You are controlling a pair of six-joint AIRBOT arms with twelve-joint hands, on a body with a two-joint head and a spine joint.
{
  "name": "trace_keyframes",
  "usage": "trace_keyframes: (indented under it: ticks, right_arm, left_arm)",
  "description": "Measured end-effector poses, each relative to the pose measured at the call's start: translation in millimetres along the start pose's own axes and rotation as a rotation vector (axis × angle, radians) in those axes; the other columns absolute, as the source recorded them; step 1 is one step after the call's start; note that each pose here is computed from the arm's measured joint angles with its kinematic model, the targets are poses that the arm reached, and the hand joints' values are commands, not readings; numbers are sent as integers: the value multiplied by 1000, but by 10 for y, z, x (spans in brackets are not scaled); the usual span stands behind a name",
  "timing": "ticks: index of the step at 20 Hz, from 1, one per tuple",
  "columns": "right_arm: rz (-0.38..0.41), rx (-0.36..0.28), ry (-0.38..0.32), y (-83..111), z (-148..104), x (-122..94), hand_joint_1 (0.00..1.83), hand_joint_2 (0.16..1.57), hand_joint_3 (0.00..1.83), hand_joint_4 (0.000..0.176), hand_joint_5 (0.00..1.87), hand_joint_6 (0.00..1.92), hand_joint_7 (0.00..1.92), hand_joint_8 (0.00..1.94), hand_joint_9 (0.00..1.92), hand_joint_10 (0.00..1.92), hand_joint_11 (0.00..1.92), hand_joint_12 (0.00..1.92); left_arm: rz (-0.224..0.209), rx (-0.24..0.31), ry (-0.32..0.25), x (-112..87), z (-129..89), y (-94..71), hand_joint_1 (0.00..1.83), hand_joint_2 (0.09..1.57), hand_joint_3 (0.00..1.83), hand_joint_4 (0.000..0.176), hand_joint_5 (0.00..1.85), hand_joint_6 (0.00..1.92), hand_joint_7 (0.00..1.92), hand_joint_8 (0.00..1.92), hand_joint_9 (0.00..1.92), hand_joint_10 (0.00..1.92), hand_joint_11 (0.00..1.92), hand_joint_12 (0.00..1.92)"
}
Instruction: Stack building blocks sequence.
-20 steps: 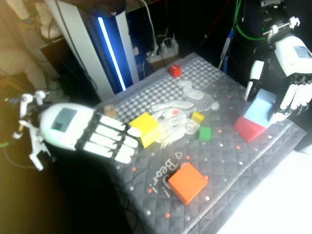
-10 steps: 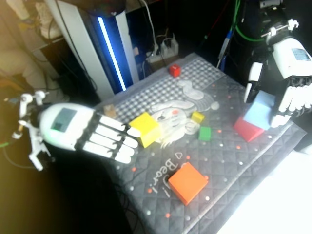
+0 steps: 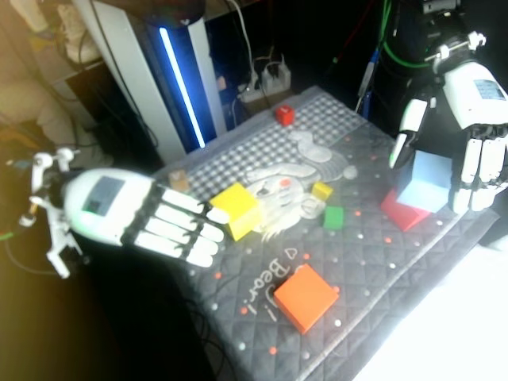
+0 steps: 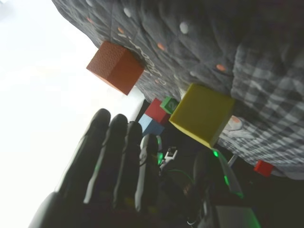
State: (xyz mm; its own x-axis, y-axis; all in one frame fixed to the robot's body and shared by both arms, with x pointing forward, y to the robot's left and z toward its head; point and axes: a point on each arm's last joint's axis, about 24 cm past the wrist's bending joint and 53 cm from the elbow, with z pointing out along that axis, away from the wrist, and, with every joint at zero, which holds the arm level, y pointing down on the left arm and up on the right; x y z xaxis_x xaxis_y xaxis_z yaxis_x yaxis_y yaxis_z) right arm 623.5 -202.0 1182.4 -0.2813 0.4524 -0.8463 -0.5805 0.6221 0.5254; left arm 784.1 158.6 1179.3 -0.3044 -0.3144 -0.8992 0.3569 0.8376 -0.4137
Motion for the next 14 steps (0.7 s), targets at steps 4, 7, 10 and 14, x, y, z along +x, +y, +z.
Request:
trace_keyframes:
  ticks: [4,7,10,14]
  right_arm:
    - [-2,-21,-40,65,68,-137,690,1202,0,62,357,0,347,0,285,0,233,0]
    - [-12,-86,-98,246,155,-321,716,1162,0,83,351,0,311,5,218,2,128,0]
    - [-14,-159,-115,437,301,-311,684,1085,0,78,322,0,403,0,376,7,306,80]
    - [-42,-236,-55,672,427,-98,743,940,0,154,131,0,179,0,170,0,205,20]
  left_arm:
    - [48,45,-37,-18,-360,-111,451,856,0,176,2,0,1,0,12,0,0,589]
    - [41,117,-119,-106,-748,-256,472,872,2,176,0,0,0,0,0,0,0,188]
    - [27,172,-136,-1,-1139,-376,679,880,0,176,8,1,0,0,0,0,13,18]
    - [-14,217,-116,203,-1401,-463,628,877,0,146,12,3,1,0,0,0,11,21]
